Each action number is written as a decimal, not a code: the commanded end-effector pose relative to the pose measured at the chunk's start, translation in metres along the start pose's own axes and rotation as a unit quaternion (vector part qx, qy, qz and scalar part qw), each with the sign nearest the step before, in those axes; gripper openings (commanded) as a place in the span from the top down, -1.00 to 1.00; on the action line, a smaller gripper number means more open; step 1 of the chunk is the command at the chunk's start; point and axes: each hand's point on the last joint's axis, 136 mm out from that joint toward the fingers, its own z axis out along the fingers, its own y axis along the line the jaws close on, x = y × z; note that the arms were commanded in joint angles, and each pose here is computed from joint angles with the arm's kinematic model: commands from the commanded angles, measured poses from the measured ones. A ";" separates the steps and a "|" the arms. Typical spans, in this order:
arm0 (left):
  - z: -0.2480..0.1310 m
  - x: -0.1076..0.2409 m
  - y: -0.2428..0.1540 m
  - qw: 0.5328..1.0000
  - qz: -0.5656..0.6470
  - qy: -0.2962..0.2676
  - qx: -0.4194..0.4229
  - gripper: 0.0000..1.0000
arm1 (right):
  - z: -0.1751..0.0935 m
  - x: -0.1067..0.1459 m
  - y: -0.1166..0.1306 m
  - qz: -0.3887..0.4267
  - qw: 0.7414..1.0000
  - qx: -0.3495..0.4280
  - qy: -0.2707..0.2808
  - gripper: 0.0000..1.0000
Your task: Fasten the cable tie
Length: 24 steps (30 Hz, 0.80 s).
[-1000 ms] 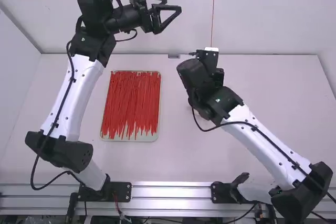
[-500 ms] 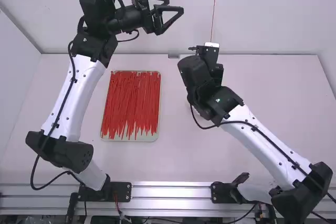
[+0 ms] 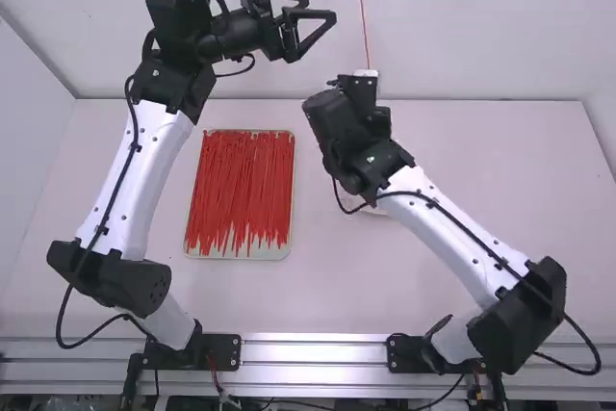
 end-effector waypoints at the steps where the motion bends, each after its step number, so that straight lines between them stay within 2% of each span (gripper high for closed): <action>1: -0.002 -0.008 -0.005 1.000 0.006 -0.008 -0.003 -0.98 | -0.011 -0.013 -0.008 -0.004 0.999 0.046 -0.027 1.00; 8: 0.001 -0.007 -0.009 1.000 0.007 -0.008 0.002 -0.97 | -0.037 -0.021 -0.014 -0.011 0.992 0.107 -0.069 1.00; 12: 0.005 -0.006 -0.010 1.000 0.005 -0.009 -0.004 -1.00 | -0.043 -0.022 -0.012 -0.014 0.991 0.111 -0.076 1.00; 15: 0.005 -0.007 -0.011 1.000 0.007 -0.010 -0.002 -0.82 | -0.047 -0.023 -0.012 -0.016 0.990 0.115 -0.081 1.00; 16: 0.005 -0.007 -0.011 1.000 0.007 -0.010 -0.002 -0.82 | -0.047 -0.023 -0.012 -0.016 0.990 0.115 -0.081 1.00; 20: 0.005 -0.007 -0.011 1.000 0.000 -0.010 -0.002 -0.54 | -0.051 -0.022 -0.007 -0.019 0.991 0.107 -0.083 1.00; 22: 0.005 -0.007 -0.011 1.000 -0.003 -0.010 -0.002 -0.12 | -0.054 -0.022 -0.004 -0.020 0.991 0.103 -0.084 1.00; 24: 0.005 -0.007 -0.011 1.000 -0.002 -0.011 -0.001 -0.04 | -0.055 -0.022 -0.002 -0.021 0.991 0.100 -0.085 1.00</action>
